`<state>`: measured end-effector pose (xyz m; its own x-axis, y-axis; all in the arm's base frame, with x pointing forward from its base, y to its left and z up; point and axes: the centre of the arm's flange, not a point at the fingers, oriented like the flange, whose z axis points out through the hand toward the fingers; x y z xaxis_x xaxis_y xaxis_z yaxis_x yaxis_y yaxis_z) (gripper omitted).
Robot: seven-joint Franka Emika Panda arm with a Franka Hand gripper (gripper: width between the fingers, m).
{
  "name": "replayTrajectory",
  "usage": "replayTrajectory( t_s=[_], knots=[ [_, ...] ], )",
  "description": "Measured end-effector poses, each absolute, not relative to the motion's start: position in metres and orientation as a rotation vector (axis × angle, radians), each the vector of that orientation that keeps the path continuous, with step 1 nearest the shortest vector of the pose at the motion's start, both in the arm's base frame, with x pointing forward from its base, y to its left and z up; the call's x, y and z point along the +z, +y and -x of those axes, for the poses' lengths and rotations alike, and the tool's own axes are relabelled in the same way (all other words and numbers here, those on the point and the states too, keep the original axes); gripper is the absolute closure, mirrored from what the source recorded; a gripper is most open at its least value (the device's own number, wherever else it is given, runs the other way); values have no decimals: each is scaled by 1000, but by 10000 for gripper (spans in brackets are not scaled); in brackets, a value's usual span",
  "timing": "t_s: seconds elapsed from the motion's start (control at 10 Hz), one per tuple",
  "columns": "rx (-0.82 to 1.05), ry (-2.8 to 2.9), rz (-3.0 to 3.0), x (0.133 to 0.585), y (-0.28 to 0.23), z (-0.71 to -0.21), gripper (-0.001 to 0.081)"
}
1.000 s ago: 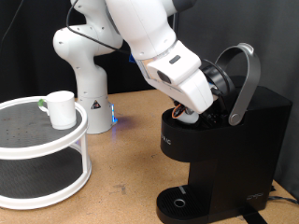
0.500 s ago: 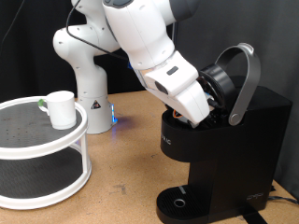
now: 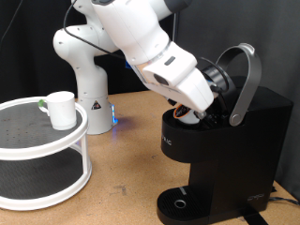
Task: Make a cup of coffee with the keurig machine
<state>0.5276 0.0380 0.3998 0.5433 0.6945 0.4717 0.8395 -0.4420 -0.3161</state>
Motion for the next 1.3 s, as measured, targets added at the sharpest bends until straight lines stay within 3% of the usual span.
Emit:
replayTrajectory(
  t_s=[0.5, 1.3],
  knots=[
    [-340, -1270, 2199, 428, 28, -511, 6],
    [-183, -1245, 2232, 398, 49, -503, 6]
  ],
)
